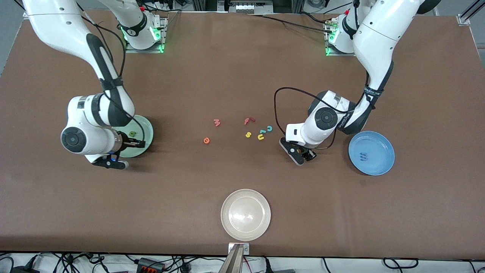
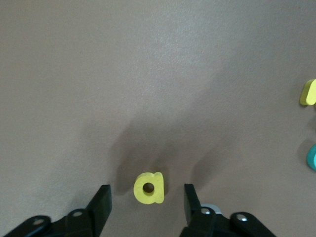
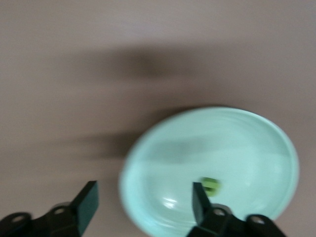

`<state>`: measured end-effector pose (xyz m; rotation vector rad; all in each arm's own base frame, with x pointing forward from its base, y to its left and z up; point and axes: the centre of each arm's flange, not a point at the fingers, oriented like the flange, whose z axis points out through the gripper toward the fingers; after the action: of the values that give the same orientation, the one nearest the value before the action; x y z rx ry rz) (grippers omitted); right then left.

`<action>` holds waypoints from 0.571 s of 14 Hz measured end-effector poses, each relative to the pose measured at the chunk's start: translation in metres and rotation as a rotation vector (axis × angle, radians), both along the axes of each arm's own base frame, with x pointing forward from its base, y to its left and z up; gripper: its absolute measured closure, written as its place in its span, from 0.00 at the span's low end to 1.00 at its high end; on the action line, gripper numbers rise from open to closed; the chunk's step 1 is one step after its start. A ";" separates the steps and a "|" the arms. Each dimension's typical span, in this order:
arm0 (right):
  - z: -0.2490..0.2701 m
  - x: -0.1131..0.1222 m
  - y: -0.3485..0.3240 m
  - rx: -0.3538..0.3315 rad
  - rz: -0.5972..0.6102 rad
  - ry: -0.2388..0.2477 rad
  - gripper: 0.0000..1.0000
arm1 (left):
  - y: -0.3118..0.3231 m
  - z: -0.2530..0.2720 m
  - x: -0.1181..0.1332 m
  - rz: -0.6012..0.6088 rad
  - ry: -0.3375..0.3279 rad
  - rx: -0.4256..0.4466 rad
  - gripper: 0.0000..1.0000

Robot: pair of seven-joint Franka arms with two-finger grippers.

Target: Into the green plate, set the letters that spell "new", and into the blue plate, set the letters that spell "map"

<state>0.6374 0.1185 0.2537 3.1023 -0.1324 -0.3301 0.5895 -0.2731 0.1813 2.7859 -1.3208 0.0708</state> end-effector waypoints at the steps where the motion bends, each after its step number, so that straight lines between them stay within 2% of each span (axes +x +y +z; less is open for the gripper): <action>1: 0.008 0.001 0.037 0.010 0.049 -0.046 0.01 | 0.001 -0.001 0.000 0.000 0.001 0.001 0.35; 3: 0.011 -0.006 0.102 0.028 0.131 -0.121 0.00 | 0.001 -0.006 -0.001 0.000 0.002 -0.002 0.40; 5: 0.003 -0.019 0.155 0.035 0.141 -0.162 0.00 | 0.000 -0.011 -0.001 0.000 0.000 -0.006 0.40; 6: -0.002 -0.022 0.170 0.035 0.142 -0.168 0.00 | 0.000 -0.009 0.000 -0.001 -0.006 -0.008 0.46; 8: -0.013 -0.026 0.191 0.037 0.176 -0.170 0.00 | 0.001 -0.007 0.002 0.000 -0.013 -0.010 0.70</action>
<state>0.6113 0.3093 0.2409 3.1437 0.1458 -0.0654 0.5913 -0.2723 0.1741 2.7817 -1.3191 0.0956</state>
